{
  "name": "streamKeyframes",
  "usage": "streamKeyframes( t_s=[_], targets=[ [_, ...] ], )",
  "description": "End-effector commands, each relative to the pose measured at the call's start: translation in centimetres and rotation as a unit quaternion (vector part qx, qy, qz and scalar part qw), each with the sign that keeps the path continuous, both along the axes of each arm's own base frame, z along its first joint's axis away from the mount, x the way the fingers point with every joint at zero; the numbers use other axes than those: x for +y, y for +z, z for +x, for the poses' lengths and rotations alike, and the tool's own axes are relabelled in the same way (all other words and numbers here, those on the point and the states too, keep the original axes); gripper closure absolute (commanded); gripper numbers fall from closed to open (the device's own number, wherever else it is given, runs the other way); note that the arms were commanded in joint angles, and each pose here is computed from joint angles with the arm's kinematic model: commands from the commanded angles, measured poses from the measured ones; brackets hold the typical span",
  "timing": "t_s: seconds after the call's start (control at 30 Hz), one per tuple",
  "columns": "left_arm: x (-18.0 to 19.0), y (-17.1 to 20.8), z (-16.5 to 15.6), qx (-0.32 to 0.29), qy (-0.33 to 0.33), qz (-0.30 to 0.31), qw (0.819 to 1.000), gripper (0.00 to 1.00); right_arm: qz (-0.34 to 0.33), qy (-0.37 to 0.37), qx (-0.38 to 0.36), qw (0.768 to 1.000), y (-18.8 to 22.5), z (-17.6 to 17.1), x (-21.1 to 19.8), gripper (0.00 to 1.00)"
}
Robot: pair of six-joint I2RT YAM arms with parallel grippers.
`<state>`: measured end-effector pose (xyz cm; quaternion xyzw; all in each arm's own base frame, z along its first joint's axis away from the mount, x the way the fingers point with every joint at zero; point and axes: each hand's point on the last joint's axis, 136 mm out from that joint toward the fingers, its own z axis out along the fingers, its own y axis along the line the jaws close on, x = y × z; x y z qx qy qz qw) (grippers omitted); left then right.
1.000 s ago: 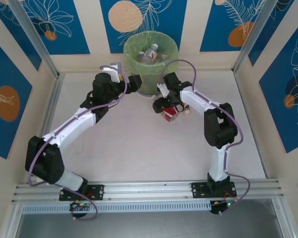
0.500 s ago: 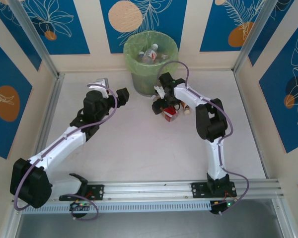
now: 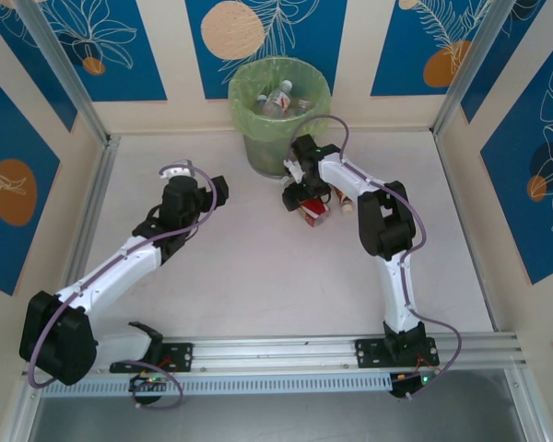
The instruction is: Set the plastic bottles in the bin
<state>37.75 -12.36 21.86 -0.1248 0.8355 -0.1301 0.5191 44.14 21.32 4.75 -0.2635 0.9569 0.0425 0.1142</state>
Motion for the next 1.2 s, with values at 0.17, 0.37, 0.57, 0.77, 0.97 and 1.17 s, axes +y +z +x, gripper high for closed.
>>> streamKeyframes(
  t_s=[0.17,0.37,0.57,0.77,0.97,1.17],
  targets=[
    [1.2,-1.4,0.5,0.023,0.036,0.008,0.999,0.0,-0.006,0.014,0.025,1.0,-1.5,-0.9,1.1,0.19],
    [1.5,-1.8,0.4,0.031,0.042,0.012,0.999,0.0,-0.008,0.016,0.011,1.0,-0.6,-1.4,1.3,0.3],
    [1.9,-2.1,0.3,0.037,0.049,0.017,0.998,0.0,0.013,0.033,-0.016,0.999,2.0,-2.4,1.9,0.38],
    [2.2,-2.3,0.3,0.04,0.054,0.02,0.998,0.0,0.059,0.054,-0.024,0.996,4.3,-4.3,2.8,0.43],
    [2.3,-2.4,0.3,0.042,0.055,0.018,0.997,0.0,0.094,0.069,-0.033,0.993,6.1,-5.4,3.5,0.44],
    [2.7,-2.5,0.3,0.045,0.063,0.017,0.997,0.0,0.15,0.103,-0.037,0.983,8.4,-7.2,5.0,0.45]
  ],
)
